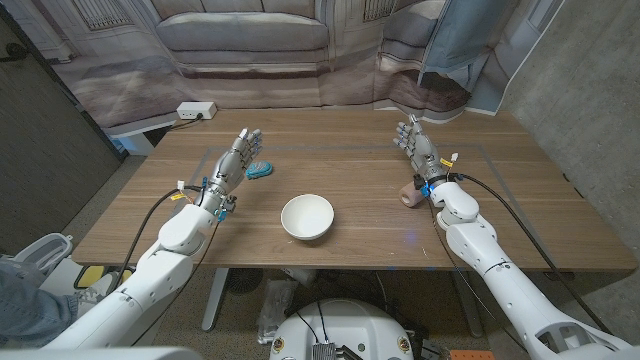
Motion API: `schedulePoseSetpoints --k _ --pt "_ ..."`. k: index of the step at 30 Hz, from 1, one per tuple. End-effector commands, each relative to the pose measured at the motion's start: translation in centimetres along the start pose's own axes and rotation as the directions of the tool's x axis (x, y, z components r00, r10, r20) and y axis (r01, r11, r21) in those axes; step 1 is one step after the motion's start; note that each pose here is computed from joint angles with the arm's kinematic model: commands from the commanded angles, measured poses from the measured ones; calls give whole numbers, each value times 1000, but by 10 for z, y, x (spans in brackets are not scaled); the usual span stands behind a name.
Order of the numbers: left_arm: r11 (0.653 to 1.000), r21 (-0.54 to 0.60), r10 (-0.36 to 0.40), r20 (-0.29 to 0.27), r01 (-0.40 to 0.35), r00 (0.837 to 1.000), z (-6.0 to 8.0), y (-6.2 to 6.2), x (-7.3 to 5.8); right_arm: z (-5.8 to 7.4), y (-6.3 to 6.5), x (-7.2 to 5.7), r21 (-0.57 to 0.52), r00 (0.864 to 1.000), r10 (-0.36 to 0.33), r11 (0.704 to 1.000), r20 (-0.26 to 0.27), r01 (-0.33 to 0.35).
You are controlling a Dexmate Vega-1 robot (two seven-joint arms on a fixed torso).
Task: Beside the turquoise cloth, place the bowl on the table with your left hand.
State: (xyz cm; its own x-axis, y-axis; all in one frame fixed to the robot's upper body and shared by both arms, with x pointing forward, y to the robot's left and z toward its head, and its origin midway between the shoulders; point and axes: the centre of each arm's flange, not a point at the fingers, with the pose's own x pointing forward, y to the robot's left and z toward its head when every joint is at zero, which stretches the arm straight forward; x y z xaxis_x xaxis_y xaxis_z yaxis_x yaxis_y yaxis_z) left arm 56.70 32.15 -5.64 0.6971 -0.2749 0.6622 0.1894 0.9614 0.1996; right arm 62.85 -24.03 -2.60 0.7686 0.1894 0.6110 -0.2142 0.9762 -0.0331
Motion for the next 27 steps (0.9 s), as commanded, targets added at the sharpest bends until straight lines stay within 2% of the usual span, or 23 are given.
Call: schedulePoseSetpoints --k 1,13,21,27 --pt "1000 16 -14 20 14 1000 -1 -3 -6 3 3 0 -2 1000 -5 1000 4 5" --pt "999 32 -16 26 15 1000 -1 -7 -14 2 3 2 1 1000 -3 1000 3 3" --pt "998 56 -28 45 26 999 5 -20 -26 -2 4 0 14 1000 -7 1000 11 7" --pt "998 63 -19 52 15 998 7 -22 -33 0 3 -1 13 1000 -8 1000 15 8"
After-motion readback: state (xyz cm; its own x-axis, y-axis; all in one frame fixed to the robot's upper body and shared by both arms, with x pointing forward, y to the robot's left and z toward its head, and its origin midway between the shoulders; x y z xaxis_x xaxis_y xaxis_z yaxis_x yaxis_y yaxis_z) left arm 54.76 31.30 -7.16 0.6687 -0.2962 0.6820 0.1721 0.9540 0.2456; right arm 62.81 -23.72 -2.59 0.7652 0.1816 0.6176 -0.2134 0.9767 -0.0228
